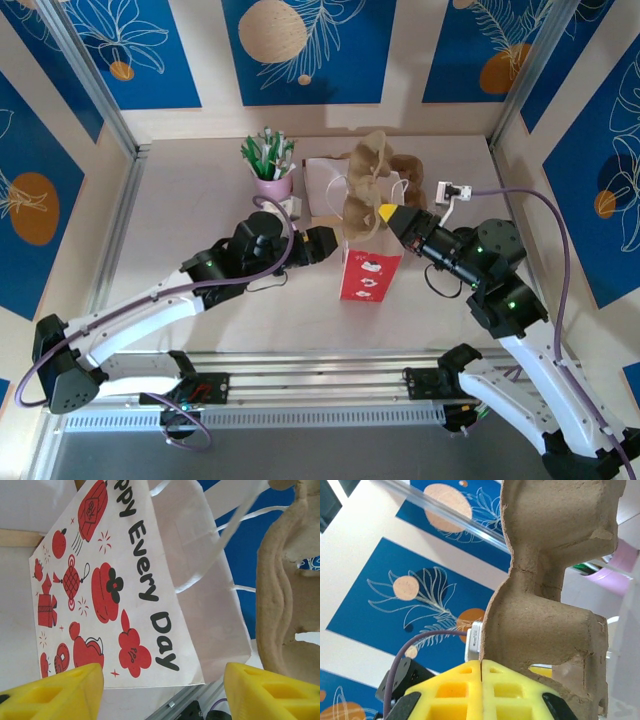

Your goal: Pack the takeout coffee

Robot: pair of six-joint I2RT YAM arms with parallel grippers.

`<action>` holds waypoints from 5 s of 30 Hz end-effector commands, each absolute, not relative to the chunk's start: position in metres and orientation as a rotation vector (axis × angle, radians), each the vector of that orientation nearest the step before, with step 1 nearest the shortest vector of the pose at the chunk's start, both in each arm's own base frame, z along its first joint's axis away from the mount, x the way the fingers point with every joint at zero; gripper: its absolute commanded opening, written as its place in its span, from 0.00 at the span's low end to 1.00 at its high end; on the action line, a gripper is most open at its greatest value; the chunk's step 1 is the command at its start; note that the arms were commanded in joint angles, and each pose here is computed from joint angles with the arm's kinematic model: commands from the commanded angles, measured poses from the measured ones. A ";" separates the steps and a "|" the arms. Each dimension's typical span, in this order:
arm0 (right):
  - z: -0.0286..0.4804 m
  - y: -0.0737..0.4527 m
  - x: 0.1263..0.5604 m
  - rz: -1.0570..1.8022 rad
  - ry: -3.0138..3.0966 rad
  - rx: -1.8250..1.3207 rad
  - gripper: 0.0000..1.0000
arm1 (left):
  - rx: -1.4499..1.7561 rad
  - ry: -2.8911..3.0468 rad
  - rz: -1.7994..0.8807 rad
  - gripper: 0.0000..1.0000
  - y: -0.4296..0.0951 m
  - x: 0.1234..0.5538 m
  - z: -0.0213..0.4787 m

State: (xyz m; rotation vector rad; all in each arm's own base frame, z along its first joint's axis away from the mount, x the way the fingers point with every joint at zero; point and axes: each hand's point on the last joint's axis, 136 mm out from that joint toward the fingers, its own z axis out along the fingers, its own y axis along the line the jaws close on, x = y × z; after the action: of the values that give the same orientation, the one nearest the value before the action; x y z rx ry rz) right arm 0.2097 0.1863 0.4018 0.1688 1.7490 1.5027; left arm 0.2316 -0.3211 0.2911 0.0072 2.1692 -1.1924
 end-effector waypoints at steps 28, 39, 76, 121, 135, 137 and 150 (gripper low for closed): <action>0.429 0.215 0.146 1.530 1.799 -0.355 0.00 | 1.413 1.331 -0.435 0.93 -0.280 0.164 0.382; 0.429 0.227 0.132 1.535 1.797 -0.478 0.00 | 1.477 1.197 -0.350 0.91 -0.303 0.169 0.389; 0.424 0.246 0.112 1.476 1.745 -0.646 0.00 | 1.317 1.236 -0.336 0.65 -0.319 0.198 0.415; 0.428 0.179 0.147 1.114 1.763 -0.294 0.44 | 1.458 1.336 -0.257 0.45 -0.320 0.204 0.393; 0.375 0.121 0.187 0.943 1.918 0.165 0.44 | 1.694 1.334 -0.114 0.41 -0.366 0.205 0.367; 0.366 0.117 0.191 0.933 1.946 0.204 0.43 | 1.728 1.317 -0.022 0.42 -0.376 0.212 0.359; 0.327 0.105 0.211 1.075 2.022 0.387 0.45 | 1.647 1.269 0.240 0.41 -0.394 0.252 0.389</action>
State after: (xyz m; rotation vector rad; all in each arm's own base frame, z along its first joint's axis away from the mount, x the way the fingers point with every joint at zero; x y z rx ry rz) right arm 0.2134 0.0917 0.3319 0.4144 1.9934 0.9458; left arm 0.2474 -0.4033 0.3510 1.7242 1.3072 0.1887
